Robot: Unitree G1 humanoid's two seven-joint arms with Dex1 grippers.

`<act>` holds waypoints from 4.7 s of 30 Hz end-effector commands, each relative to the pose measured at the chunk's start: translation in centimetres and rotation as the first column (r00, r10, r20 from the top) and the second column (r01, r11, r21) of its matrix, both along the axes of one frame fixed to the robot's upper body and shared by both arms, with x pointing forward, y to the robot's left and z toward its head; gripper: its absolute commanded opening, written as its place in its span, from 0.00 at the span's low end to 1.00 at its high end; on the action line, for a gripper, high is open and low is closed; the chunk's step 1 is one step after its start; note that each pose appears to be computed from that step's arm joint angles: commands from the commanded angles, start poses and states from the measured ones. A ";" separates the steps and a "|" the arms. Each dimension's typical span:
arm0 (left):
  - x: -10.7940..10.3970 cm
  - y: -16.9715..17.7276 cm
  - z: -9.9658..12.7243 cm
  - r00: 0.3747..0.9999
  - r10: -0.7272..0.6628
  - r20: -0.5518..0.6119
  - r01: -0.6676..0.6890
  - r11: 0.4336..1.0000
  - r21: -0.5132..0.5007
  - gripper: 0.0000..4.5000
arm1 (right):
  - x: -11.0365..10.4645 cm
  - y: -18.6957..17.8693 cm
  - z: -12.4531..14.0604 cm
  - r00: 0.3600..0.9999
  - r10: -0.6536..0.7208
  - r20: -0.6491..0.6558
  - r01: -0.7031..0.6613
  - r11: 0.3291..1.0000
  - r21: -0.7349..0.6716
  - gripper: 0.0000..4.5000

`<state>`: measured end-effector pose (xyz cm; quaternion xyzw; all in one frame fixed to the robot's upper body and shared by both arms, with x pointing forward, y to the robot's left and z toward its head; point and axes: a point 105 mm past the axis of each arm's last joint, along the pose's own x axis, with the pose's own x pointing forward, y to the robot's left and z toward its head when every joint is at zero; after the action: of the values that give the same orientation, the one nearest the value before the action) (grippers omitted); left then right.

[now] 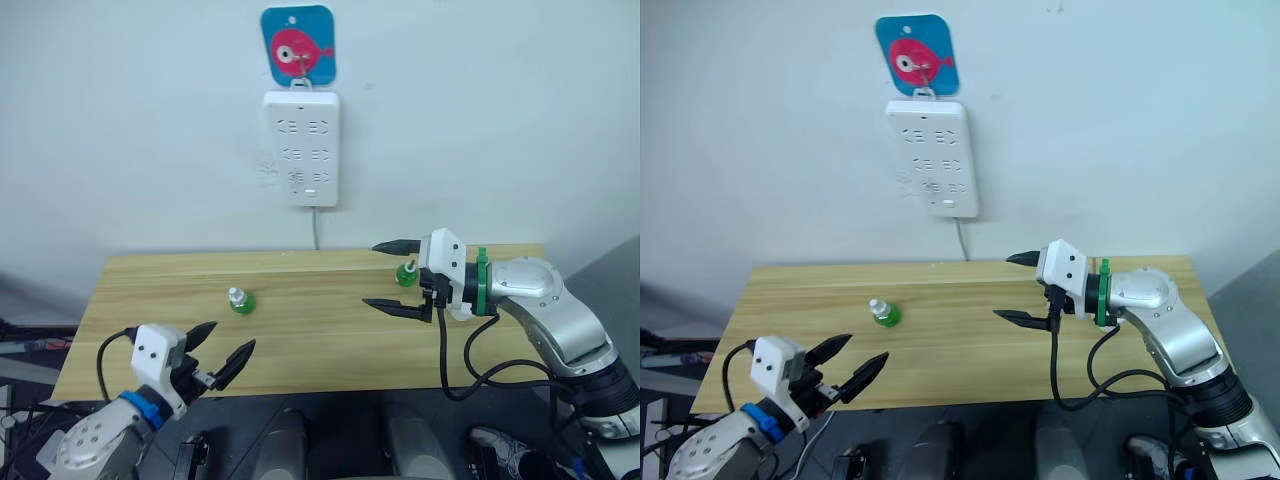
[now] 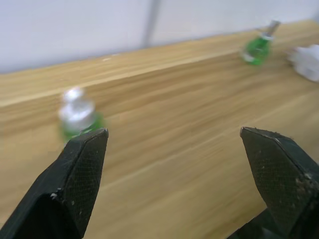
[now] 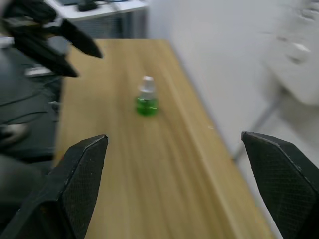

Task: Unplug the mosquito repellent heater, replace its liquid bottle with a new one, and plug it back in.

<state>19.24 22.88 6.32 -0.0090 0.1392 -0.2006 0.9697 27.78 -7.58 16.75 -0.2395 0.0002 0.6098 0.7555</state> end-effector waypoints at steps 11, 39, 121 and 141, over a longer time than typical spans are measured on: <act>0.4 2.7 -1.7 1.000 0.022 -0.015 -0.020 0.997 0.072 1.00 | 2.0 -0.3 -0.6 0.998 -0.053 0.029 0.057 0.981 -0.186 0.99; 11.0 0.6 -5.8 0.998 0.066 0.004 -0.066 0.993 0.098 1.00 | -4.4 2.7 1.7 0.987 0.062 -0.148 -0.075 0.994 -0.086 0.99; 11.9 -12.6 10.7 0.484 -0.863 0.142 0.801 0.502 0.326 0.71 | 0.6 6.7 4.2 0.999 -0.025 -0.033 0.031 0.983 0.183 0.24; 11.2 -14.0 12.8 0.472 -0.854 0.220 0.849 0.508 0.148 0.98 | 0.1 5.5 4.7 0.997 -0.051 -0.062 0.063 0.976 0.209 0.24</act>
<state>31.04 9.21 17.97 0.0935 0.0195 -0.6430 0.7599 28.86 -2.39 20.61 -0.1390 -0.0149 0.5778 0.8041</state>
